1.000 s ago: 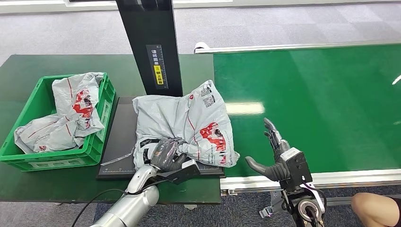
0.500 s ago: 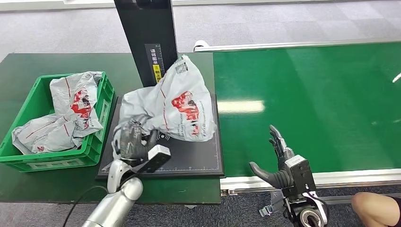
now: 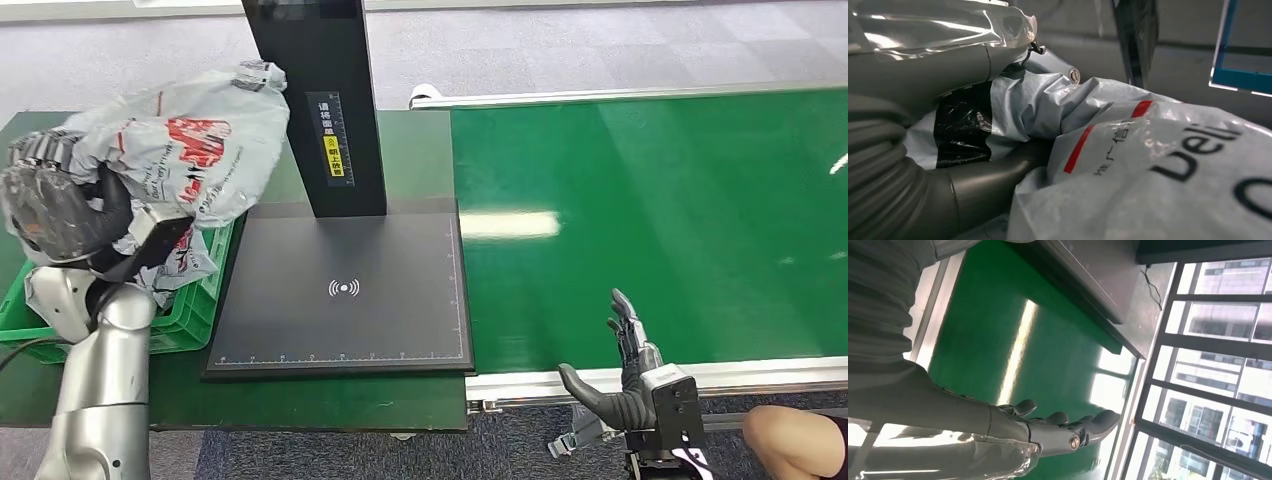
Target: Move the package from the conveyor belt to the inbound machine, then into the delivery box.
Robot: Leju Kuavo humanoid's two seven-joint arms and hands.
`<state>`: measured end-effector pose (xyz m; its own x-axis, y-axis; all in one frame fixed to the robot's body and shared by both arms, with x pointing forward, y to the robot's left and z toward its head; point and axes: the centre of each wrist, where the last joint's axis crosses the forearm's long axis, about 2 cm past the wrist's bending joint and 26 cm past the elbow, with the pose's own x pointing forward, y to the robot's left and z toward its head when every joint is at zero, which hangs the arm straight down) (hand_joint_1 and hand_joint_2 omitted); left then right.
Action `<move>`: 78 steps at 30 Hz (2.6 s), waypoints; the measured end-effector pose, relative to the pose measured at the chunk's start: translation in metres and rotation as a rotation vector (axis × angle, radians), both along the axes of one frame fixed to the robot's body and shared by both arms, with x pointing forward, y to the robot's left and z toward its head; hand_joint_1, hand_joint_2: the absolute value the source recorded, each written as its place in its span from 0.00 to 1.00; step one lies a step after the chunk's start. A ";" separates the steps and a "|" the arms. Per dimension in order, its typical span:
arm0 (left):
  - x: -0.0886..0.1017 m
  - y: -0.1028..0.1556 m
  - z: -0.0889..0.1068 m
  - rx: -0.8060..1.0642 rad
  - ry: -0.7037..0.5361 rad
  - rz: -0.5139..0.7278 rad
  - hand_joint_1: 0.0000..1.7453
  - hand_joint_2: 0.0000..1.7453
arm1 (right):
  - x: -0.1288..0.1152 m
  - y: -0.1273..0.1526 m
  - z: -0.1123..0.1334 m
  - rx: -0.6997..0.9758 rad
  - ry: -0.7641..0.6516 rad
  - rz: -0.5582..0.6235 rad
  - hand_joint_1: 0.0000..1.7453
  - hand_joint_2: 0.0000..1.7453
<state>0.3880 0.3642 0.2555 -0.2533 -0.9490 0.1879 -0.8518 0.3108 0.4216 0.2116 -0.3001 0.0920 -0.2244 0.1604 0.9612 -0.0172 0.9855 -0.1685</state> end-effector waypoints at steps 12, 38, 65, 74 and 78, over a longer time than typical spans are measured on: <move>0.009 0.118 0.011 -0.023 0.130 0.321 1.00 1.00 | 0.001 -0.003 0.003 0.011 0.002 -0.008 0.00 1.00; 0.015 0.128 -0.045 -0.244 0.407 0.288 0.00 1.00 | 0.013 -0.002 0.005 0.030 -0.003 0.035 0.00 1.00; -0.081 -0.088 -0.112 -0.802 0.444 -1.000 0.00 1.00 | 0.032 0.015 -0.003 -0.051 0.049 0.173 0.00 1.00; -0.101 -0.154 -0.162 -0.894 0.543 -0.980 0.00 1.00 | 0.042 0.040 -0.002 0.015 -0.020 0.239 0.00 1.00; -0.110 -0.168 -0.172 -0.828 0.537 -0.933 0.00 1.00 | 0.044 0.045 0.000 0.044 -0.056 0.251 0.00 1.00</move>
